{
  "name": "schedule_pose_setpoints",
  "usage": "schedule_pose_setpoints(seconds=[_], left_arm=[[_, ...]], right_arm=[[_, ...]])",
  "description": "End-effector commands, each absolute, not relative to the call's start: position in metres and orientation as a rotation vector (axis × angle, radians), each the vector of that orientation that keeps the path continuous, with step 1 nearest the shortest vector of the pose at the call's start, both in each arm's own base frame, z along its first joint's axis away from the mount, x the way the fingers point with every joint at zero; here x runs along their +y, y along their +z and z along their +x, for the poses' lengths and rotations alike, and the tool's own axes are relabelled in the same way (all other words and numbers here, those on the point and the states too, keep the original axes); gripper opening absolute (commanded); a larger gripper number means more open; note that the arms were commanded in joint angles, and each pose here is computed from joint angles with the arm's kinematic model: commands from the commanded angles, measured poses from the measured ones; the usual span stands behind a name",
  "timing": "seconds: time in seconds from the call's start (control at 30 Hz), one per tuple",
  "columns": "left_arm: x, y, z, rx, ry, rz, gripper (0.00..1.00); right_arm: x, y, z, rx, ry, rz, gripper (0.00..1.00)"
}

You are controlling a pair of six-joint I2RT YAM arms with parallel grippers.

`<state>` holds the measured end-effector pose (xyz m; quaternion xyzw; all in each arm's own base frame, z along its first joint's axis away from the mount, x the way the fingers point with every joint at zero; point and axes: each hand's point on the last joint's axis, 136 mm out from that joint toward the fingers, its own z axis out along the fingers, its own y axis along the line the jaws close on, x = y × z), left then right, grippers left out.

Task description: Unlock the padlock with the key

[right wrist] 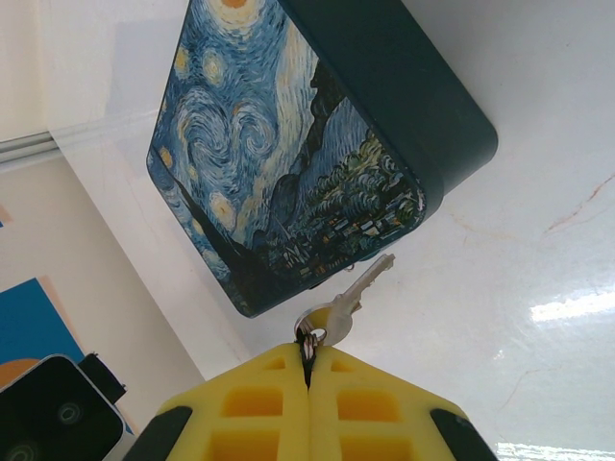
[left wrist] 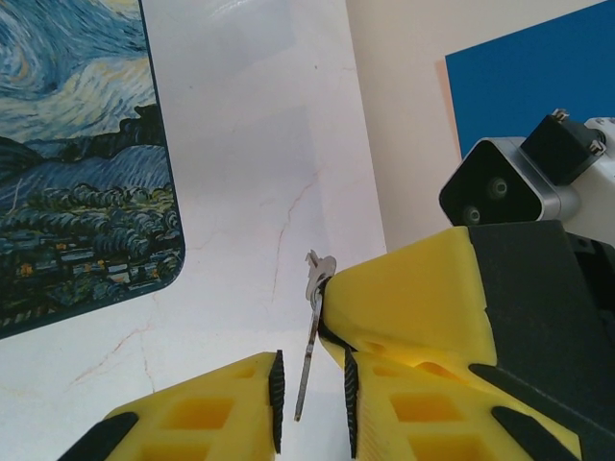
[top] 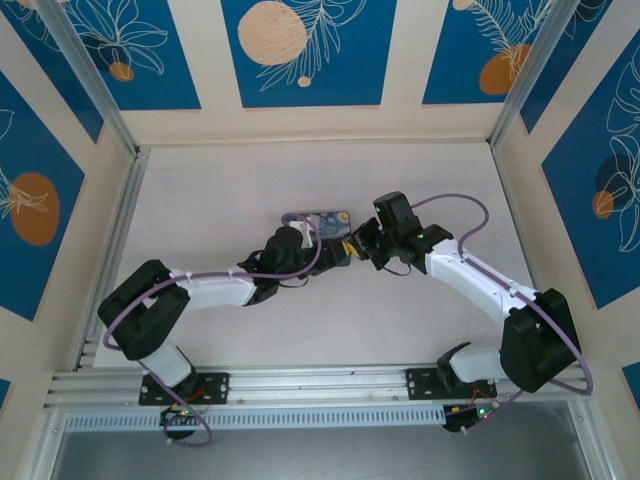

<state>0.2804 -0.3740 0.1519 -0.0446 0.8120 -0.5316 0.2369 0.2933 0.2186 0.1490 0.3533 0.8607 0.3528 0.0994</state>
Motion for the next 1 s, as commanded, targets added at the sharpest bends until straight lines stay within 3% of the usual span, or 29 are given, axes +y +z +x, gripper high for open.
schedule_pose_setpoints(seconds=[0.0, 0.17, 0.37, 0.47, 0.5, 0.57, 0.63, 0.73, 0.97], left_arm=[[-0.38, 0.159, 0.279, 2.189, -1.477, -0.088, 0.23], [-0.381, 0.158, 0.28, 2.192, -1.474, -0.092, 0.19], [-0.381, 0.155, 0.28, 2.205, -1.461, -0.097, 0.0], [-0.378, 0.155, 0.279, 2.208, -1.454, -0.096, 0.0], [-0.376, 0.155, 0.278, 2.208, -1.447, -0.093, 0.0], [-0.371, 0.159, 0.276, 2.211, -1.423, -0.075, 0.0], [-0.364, 0.163, 0.273, 2.222, -1.387, -0.043, 0.0], [-0.354, 0.172, 0.267, 2.237, -1.337, 0.024, 0.0], [-0.34, 0.19, 0.252, 2.308, -1.298, 0.265, 0.0]], right_arm=[[0.221, 0.153, 0.293, 2.545, 1.074, 1.064, 0.0], [0.22, 0.153, 0.293, 2.544, 1.074, 1.063, 0.0], [0.221, 0.154, 0.291, 2.547, 1.075, 1.055, 0.0], [0.218, 0.158, 0.29, 2.543, 1.074, 1.044, 0.0], [0.217, 0.16, 0.29, 2.542, 1.072, 1.037, 0.06], [0.209, 0.166, 0.286, 2.529, 1.056, 1.016, 0.43], [0.199, 0.17, 0.279, 2.515, 1.025, 1.002, 0.72], [0.184, 0.179, 0.271, 2.484, 1.0, 0.948, 1.0], [0.187, 0.204, 0.273, 2.488, 1.047, 0.519, 1.0]])
